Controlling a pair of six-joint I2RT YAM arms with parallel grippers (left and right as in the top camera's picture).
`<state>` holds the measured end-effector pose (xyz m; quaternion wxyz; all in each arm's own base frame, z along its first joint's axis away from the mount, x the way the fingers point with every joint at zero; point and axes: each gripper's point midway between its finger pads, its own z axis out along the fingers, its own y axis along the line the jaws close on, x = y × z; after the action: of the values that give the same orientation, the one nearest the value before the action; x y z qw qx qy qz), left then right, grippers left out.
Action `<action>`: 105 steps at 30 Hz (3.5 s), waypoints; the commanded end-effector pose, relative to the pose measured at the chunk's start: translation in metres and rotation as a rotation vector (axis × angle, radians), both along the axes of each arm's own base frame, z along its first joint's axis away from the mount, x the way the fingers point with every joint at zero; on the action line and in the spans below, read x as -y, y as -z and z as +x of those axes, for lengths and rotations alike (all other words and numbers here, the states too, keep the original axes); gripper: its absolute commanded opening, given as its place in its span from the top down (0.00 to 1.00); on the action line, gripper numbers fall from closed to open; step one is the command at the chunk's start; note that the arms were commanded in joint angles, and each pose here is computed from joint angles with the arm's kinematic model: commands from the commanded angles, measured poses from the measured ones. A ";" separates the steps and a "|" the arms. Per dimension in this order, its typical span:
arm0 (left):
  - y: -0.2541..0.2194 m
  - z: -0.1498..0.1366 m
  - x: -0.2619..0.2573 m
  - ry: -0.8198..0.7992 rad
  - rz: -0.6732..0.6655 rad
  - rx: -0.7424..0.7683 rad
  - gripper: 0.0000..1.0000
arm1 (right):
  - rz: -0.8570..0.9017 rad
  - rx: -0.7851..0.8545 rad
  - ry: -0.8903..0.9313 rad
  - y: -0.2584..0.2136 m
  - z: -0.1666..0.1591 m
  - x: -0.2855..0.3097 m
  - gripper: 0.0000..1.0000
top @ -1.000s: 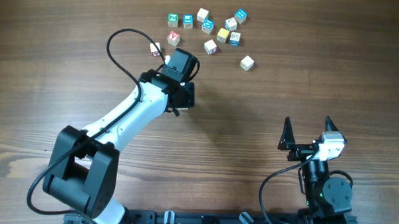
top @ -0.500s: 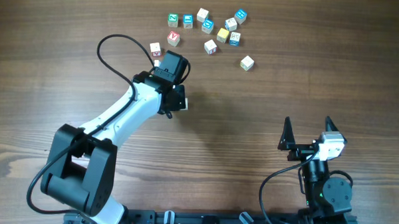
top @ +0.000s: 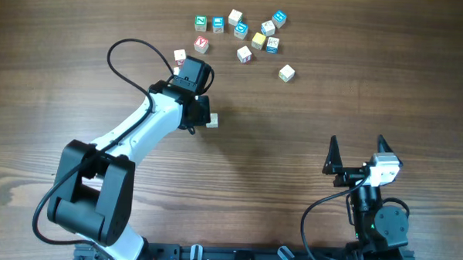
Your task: Form a horizontal line
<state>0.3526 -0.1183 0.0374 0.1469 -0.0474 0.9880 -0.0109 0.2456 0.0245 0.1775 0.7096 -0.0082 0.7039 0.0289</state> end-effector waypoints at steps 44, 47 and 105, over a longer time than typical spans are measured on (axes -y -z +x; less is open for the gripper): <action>0.024 0.000 -0.044 -0.111 -0.098 -0.062 0.87 | -0.007 0.007 0.015 -0.001 0.000 0.003 0.00; 0.030 -0.001 -0.044 -0.112 -0.095 -0.076 0.87 | -0.007 0.007 0.015 -0.001 0.000 0.003 0.01; -0.022 0.190 -0.045 -0.150 -0.084 0.266 0.52 | -0.007 0.007 0.015 -0.001 0.000 0.003 0.00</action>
<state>0.5345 -0.0700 0.0664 0.2704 -0.1293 0.9531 -0.0422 0.2456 0.0245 0.1773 0.7095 -0.0082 0.7041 0.0288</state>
